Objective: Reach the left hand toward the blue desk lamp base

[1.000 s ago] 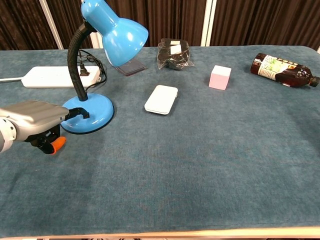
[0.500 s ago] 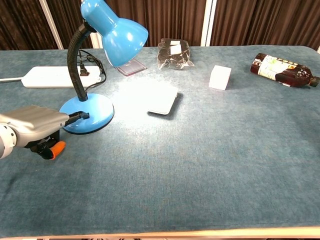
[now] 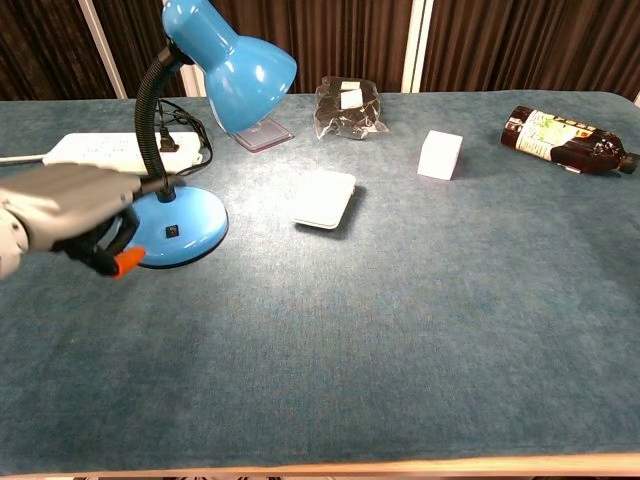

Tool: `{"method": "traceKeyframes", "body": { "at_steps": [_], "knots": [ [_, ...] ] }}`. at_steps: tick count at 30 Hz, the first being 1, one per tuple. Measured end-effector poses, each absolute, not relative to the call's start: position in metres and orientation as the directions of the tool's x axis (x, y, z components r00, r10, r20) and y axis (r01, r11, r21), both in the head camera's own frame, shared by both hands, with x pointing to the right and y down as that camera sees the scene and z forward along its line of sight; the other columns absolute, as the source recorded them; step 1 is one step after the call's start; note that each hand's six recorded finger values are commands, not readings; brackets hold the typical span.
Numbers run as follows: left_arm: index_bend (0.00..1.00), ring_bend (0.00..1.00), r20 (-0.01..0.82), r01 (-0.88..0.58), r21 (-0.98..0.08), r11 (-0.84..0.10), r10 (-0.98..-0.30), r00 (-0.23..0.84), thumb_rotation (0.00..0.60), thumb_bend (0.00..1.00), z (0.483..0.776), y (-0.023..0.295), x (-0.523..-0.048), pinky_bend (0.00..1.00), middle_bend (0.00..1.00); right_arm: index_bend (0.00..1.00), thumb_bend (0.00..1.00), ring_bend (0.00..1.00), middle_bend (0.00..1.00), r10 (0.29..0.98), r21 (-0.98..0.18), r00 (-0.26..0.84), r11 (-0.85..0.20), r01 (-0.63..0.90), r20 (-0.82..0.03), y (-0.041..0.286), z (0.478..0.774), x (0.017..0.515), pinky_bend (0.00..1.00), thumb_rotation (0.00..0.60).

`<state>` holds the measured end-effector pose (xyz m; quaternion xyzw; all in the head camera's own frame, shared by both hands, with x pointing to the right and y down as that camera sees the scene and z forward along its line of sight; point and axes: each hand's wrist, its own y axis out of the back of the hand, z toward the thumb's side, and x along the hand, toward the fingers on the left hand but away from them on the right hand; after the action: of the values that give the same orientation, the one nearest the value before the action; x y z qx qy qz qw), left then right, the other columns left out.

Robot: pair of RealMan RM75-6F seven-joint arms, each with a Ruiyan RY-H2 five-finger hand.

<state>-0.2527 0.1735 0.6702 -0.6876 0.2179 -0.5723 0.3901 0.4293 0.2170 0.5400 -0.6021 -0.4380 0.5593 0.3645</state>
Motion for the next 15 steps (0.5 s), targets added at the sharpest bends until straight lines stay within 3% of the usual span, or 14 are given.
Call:
{"method": "traceKeyframes", "body": {
  "at_steps": [2,5,8,15],
  "knots": [
    [0.00,0.06,0.570,0.134,-0.821,-0.556,-0.777,0.266,0.600,0.23,0.657,0.167,-0.257,0.20,0.01,0.00,0.25,0.00,0.00,0.935,-0.929,-0.009,-0.351,0.118,-0.354,0.217,0.540,0.429,0.00,0.600],
    [0.00,0.00,0.506,0.138,-0.862,-0.487,-0.819,0.271,0.600,0.10,0.636,0.160,-0.278,0.07,0.00,0.00,0.25,0.00,0.00,0.935,-0.929,-0.007,-0.352,0.112,-0.355,0.217,0.540,0.429,0.00,0.600],
    [0.00,0.00,0.469,0.148,-0.883,-0.446,-0.846,0.254,0.600,0.00,0.617,0.165,-0.310,0.04,0.00,0.00,0.25,0.00,0.00,0.935,-0.930,-0.004,-0.352,0.106,-0.355,0.218,0.540,0.428,0.00,0.600],
    [0.00,0.00,0.425,0.101,-0.905,-0.413,-0.890,0.167,0.600,0.00,0.595,0.191,-0.383,0.01,0.00,0.00,0.25,0.00,0.00,0.935,-0.930,-0.001,-0.353,0.099,-0.355,0.218,0.542,0.426,0.00,0.600]
  ]
}}
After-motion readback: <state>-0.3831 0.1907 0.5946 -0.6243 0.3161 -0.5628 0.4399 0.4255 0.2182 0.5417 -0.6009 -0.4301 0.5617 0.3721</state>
